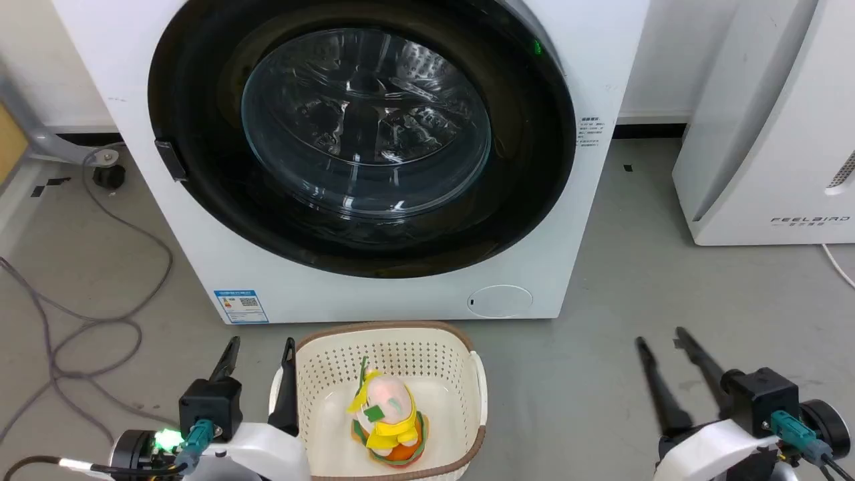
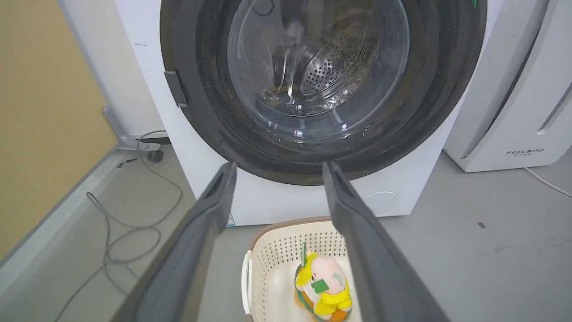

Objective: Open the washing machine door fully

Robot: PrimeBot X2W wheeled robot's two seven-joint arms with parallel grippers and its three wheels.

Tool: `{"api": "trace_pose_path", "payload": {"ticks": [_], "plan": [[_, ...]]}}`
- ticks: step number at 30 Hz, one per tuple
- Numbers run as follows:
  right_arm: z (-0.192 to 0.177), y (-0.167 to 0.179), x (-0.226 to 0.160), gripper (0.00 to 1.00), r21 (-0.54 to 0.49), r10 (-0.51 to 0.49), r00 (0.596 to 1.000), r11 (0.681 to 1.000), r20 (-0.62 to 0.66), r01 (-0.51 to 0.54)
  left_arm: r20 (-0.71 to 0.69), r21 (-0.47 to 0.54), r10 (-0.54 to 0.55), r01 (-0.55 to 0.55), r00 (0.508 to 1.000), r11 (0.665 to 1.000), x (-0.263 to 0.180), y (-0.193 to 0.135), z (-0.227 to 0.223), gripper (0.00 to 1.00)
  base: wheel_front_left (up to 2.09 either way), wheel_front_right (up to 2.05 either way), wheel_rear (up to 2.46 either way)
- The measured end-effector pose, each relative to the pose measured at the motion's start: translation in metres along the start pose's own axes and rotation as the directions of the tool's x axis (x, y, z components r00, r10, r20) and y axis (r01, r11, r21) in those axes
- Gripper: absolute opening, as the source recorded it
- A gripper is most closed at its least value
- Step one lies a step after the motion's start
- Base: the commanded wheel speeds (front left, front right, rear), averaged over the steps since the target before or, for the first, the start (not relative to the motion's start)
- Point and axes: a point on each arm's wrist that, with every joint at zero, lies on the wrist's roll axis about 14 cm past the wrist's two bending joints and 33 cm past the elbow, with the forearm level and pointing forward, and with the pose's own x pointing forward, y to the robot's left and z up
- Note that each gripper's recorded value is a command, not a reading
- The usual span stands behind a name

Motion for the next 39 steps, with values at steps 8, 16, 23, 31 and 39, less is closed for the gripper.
{"api": "trace_pose_path", "payload": {"ticks": [8, 16, 23, 31, 39], "plan": [[0.0, -0.001, -0.001, 0.0, 0.014, -0.005, 1.0, 1.0, 0.012, 0.005, 0.012, -0.014, -0.011, 0.011, 1.0, 1.0, 0.0, -0.004, 0.001, 1.0, 0.0, 0.0, 0.0], [0.0, -0.003, -0.003, 0.0, 0.138, -0.014, 0.999, 0.99, 0.031, 0.01, 0.029, -0.034, -0.022, 0.023, 0.999, 0.999, -0.002, -0.008, 0.003, 1.0, 0.0, 0.0, 0.0], [0.005, -0.009, -0.003, 0.0, 0.342, -0.043, 0.997, 0.94, 0.07, 0.017, 0.041, -0.049, -0.025, 0.027, 0.999, 0.998, -0.002, -0.01, 0.004, 1.0, 0.0, 0.0, 0.0], [0.018, -0.033, 0.001, 0.0, 0.485, -0.127, 0.985, 0.873, 0.121, 0.053, 0.041, -0.066, -0.024, 0.026, 0.999, 0.997, -0.001, -0.011, 0.002, 1.0, 0.0, 0.0, 0.0], [0.042, -0.059, 0.019, 0.0, 0.607, -0.21, 0.956, 0.793, 0.204, 0.045, 0.065, -0.088, -0.035, 0.041, 0.997, 0.995, 0.008, -0.016, 0.007, 1.0, 0.0, 0.0, 0.0]]}}
